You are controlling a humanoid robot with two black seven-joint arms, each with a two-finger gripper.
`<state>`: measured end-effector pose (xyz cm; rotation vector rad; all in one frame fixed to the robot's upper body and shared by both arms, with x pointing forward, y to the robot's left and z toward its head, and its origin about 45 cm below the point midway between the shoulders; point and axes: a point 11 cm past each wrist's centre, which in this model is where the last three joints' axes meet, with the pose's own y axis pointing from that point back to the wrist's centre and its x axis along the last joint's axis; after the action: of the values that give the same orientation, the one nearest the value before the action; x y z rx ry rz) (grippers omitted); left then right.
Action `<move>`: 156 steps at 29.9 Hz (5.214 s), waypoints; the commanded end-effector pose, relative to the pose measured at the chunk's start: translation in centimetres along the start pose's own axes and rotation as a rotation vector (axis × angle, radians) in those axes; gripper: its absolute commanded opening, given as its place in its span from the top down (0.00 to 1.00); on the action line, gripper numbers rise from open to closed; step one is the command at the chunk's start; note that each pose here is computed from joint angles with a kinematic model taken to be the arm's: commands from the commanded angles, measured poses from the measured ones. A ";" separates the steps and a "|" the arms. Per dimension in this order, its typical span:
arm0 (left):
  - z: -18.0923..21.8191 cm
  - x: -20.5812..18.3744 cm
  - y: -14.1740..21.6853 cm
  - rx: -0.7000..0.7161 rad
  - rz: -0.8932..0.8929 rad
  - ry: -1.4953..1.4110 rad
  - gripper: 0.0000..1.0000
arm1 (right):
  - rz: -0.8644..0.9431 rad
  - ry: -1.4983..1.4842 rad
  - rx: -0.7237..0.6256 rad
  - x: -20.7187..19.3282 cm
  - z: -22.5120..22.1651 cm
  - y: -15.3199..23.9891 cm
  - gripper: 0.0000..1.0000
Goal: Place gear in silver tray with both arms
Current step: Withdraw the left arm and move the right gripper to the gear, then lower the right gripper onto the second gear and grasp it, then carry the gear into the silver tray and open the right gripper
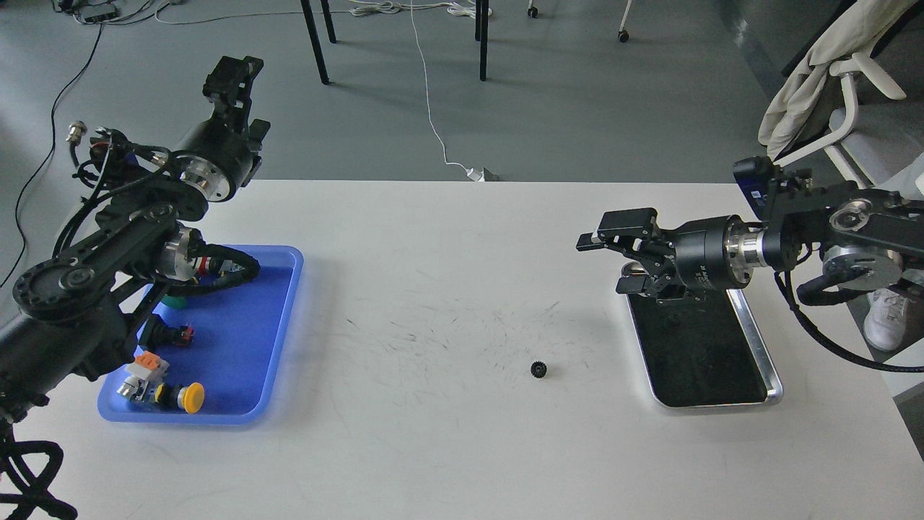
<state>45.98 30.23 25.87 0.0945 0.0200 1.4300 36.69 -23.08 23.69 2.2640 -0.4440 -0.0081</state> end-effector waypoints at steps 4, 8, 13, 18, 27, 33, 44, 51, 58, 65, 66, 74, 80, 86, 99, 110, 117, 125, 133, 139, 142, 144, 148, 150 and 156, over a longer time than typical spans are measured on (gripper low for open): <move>-0.3 0.9 0.6 0.033 -0.049 0.134 0.02 | -0.154 0.291 -0.139 -4.3 -2.8 -5.2 0.02; -0.4 0.9 0.6 0.034 -0.045 0.138 0.02 | -0.211 0.383 -0.192 -6.0 -2.6 -7.0 0.02; -0.4 0.7 0.5 0.027 -0.041 0.139 0.02 | -0.236 0.445 -0.288 -6.3 -2.1 -7.0 0.02; -0.4 0.8 0.5 0.023 -0.037 0.140 0.02 | -0.273 0.471 -0.337 -6.6 -1.8 -7.1 0.02; -0.5 0.8 0.6 0.020 -0.035 0.141 0.02 | -0.320 0.540 -0.397 -7.6 -1.9 -9.0 0.03; 0.1 1.1 0.5 0.002 -0.025 0.149 0.02 | -0.325 0.598 -0.464 -7.5 -1.7 -10.4 0.05; 0.5 0.4 0.8 -0.007 -0.034 0.145 0.02 | -0.324 0.656 -0.485 -7.8 -2.6 -11.9 0.07; 0.5 0.6 0.8 -0.012 -0.028 0.145 0.02 | -0.330 0.687 -0.514 -7.8 -2.4 -12.2 0.18; 0.6 0.7 0.8 -0.013 -0.019 0.144 0.02 | -0.296 0.694 -0.525 -6.7 -2.4 -12.2 0.31; 0.6 0.6 0.8 -0.015 -0.019 0.145 0.02 | -0.286 0.695 -0.539 -6.2 -2.2 -12.1 0.39; 0.7 0.5 0.8 -0.017 -0.022 0.146 0.02 | -0.288 0.694 -0.540 -6.3 -2.1 -12.1 0.39; 0.8 0.5 0.8 -0.017 -0.021 0.145 0.02 | -0.286 0.691 -0.533 -6.3 -2.3 -12.1 0.39; 0.7 0.5 0.8 -0.016 -0.021 0.145 0.02 | -0.286 0.677 -0.516 -6.5 -2.7 -12.2 0.39; 0.7 0.5 0.8 -0.016 -0.021 0.145 0.02 | -0.286 0.672 -0.513 -6.5 -2.8 -12.3 0.39; 1.1 0.7 0.7 -0.028 -0.016 0.152 0.02 | -0.292 0.656 -0.509 -6.7 -2.6 -12.4 0.39; 1.1 0.8 0.7 -0.027 -0.008 0.151 0.02 | -0.299 0.646 -0.500 -7.0 -2.5 -12.4 0.45; 1.1 0.7 0.7 -0.026 -0.009 0.152 0.02 | -0.303 0.648 -0.500 -7.1 -2.5 -12.4 0.60; 1.0 0.7 0.7 -0.025 -0.003 0.153 0.02 | -0.302 0.647 -0.500 -7.0 -2.4 -12.5 0.93; 1.0 0.3 0.6 -0.024 -0.008 0.155 0.02 | -0.286 0.664 -0.452 -7.0 -4.9 -12.4 0.93; 0.8 0.4 0.6 -0.022 -0.006 0.154 0.02 | -0.170 0.582 -0.378 -2.8 -6.8 -7.2 0.93; 0.8 0.5 0.6 -0.020 -0.003 0.154 0.02 | -0.126 0.506 -0.380 -1.0 -4.7 -3.2 0.93; 0.8 0.5 0.6 -0.020 -0.003 0.154 0.02 | -0.091 0.476 -0.400 0.1 -2.5 -0.6 0.93; 0.7 0.3 0.6 -0.019 -0.005 0.155 0.02 | -0.050 0.467 -0.480 1.3 2.6 2.6 0.91; 0.7 0.3 0.6 -0.019 -0.005 0.155 0.02 | -0.078 0.438 -0.506 0.5 5.3 2.4 0.91; 0.8 0.5 0.6 -0.019 -0.004 0.152 0.02 | -0.162 0.403 -0.542 -2.1 9.2 1.0 0.91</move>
<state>45.48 30.62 26.60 -0.0319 0.1340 1.4293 33.93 -29.07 19.47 1.7161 -0.0550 0.2421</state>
